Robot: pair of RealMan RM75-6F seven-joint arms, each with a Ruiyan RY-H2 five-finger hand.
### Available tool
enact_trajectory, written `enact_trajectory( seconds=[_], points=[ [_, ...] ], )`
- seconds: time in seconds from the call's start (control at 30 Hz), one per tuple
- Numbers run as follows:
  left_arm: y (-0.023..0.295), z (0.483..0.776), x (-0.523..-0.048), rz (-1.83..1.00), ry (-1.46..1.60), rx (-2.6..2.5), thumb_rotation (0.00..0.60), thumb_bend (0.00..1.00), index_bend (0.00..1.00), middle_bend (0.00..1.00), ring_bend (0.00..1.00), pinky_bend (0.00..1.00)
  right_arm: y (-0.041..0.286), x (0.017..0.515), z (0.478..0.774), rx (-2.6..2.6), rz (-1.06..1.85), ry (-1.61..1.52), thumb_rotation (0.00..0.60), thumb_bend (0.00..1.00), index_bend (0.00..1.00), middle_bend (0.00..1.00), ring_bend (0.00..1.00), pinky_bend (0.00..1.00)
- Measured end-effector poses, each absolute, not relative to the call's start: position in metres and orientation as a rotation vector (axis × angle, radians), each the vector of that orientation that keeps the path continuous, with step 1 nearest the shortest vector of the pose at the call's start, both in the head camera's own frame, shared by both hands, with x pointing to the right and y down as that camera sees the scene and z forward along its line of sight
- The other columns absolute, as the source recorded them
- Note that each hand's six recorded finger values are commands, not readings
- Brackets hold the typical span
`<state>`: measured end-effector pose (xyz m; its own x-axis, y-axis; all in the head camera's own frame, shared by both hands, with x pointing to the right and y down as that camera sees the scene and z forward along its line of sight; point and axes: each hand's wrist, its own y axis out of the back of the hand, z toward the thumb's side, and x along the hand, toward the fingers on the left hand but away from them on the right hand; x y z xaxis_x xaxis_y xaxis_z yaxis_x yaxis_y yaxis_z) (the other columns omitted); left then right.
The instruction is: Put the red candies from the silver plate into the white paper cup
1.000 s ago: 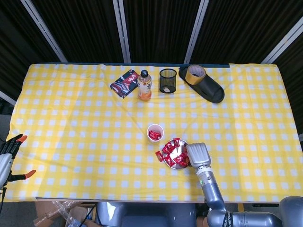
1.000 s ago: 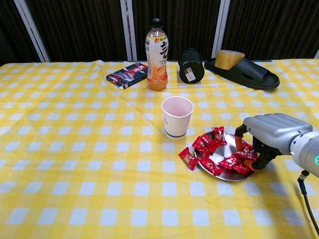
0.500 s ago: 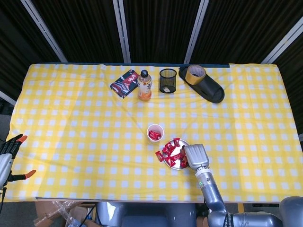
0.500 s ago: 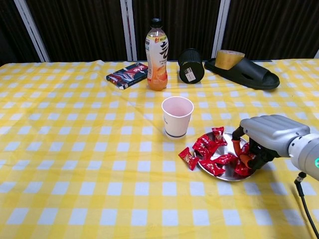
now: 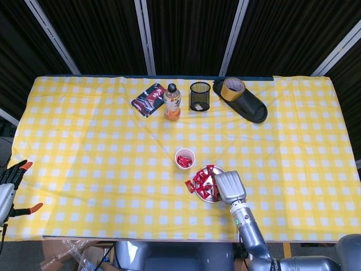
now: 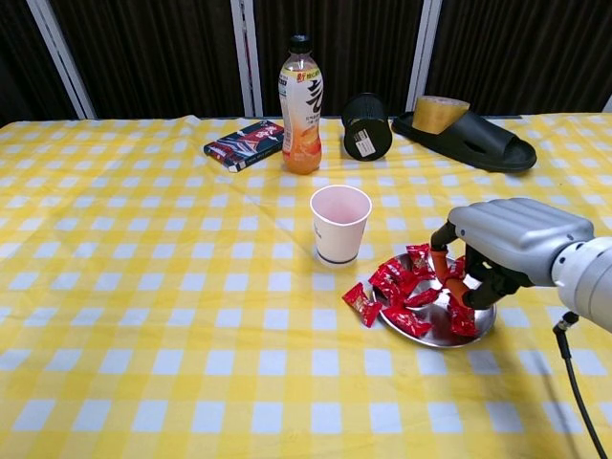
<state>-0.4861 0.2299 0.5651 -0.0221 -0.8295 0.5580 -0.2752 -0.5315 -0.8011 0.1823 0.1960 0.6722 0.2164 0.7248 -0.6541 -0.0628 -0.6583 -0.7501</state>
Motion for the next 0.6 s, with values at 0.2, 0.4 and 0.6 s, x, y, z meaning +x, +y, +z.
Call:
enact_trajectory(
  seconds=[0.2,0.4,0.6],
  points=[
    [0.23,0.566,-0.486,-1.584,1.15,-1.803,0.6,0.02,0.0,0.0,0.0,0.0,0.185,0.175,0.655,-1.816,1.463,-0.645,0.6,0.56,0.53,0.97,1.0,0.95],
    [0.229,0.566,-0.486,-1.586,1.155,-1.809,0.6,0.02,0.0,0.0,0.0,0.0,0.165,0.162,0.63,-1.804,1.398,-0.685,0.6,0.56,0.53,0.97,1.0,0.95],
    [0.229,0.566,-0.487,-1.589,1.154,-1.818,0.6,0.02,0.0,0.0,0.0,0.0,0.147,0.141,0.609,-1.784,1.326,-0.688,0.6,0.56,0.53,0.97,1.0,0.95]
  ],
)
